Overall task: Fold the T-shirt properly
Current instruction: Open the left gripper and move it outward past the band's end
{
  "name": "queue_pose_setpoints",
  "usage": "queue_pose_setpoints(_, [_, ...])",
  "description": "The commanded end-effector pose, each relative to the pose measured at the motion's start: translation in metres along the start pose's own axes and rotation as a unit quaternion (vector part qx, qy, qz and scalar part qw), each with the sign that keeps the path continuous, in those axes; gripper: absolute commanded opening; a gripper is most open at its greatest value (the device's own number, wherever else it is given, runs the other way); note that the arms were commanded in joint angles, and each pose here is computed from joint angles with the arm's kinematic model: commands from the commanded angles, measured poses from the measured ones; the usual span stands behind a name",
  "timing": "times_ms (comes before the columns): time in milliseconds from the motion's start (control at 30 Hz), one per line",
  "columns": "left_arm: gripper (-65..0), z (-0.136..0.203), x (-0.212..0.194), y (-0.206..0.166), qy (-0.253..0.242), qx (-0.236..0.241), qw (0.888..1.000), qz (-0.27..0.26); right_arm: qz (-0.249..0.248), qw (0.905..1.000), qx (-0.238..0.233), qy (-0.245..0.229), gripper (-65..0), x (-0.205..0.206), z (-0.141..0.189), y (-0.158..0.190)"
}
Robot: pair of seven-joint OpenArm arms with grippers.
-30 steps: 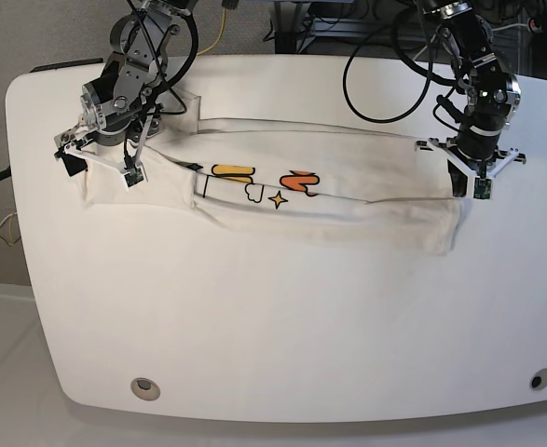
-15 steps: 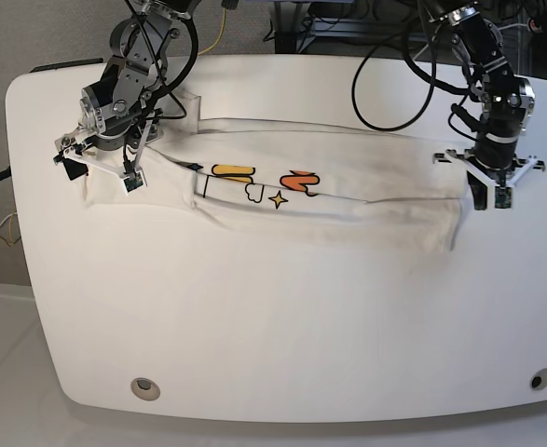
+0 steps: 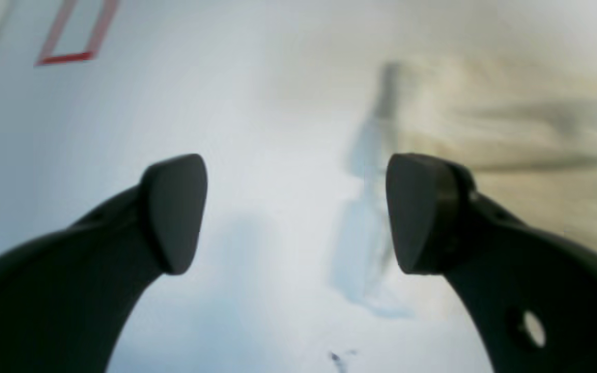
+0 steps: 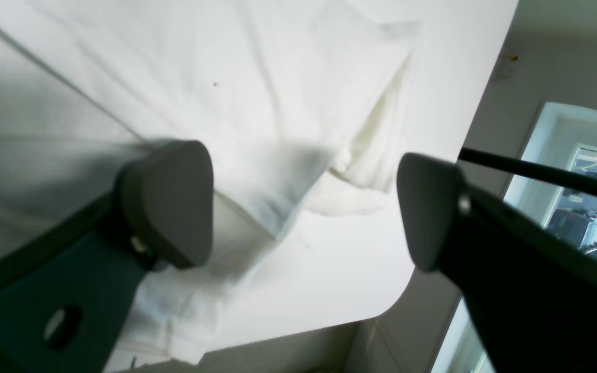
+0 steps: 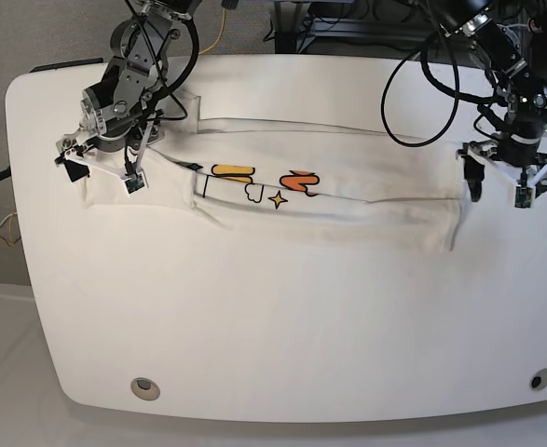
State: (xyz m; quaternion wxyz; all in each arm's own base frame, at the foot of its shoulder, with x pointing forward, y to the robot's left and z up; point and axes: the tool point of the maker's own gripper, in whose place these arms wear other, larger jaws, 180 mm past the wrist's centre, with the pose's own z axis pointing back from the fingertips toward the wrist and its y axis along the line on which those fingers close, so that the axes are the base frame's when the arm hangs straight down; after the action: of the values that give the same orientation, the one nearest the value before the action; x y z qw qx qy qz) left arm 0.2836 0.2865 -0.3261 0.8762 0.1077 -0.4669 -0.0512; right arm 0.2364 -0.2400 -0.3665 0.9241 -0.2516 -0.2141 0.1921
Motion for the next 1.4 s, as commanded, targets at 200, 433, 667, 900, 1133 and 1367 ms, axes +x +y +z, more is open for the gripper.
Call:
queue_pose_setpoints(200, [-13.1, -0.014, -0.002, -0.001, 0.021, -0.011, 1.000, 0.019, -0.005, 0.9998, -0.010, -0.014, -11.1, 0.009, 0.001, -0.007])
queue_pose_setpoints(433, [-13.1, -0.027, -0.024, 0.014, 0.070, -0.001, 0.995, 0.068, -0.004, 0.9999, -0.009, -0.012, -11.1, 0.007, 0.001, -0.006])
queue_pose_setpoints(667, [-13.0, -0.042, -0.043, 0.015, 0.120, -0.017, 0.989, 0.087, -0.003, 0.9999, -0.010, -0.011, -12.1, 0.006, 0.001, -0.006])
queue_pose_setpoints(900, [-13.0, -0.048, -0.052, 0.010, 0.151, -0.030, 0.983, 0.097, -0.003, 0.9999, -0.011, -0.011, -12.7, 0.007, 0.001, -0.007])
queue_pose_setpoints(1133, [-13.0, -0.048, -0.046, 0.011, 0.144, -0.028, 0.985, 0.094, -0.004, 0.9998, -0.011, -0.013, -12.7, 0.009, 0.001, -0.007])
queue_pose_setpoints(1367, [-13.0, -0.034, -0.027, 0.021, 0.141, -0.003, 0.987, 0.076, -0.004, 0.9999, -0.010, -0.013, -12.7, 0.009, 0.000, -0.007])
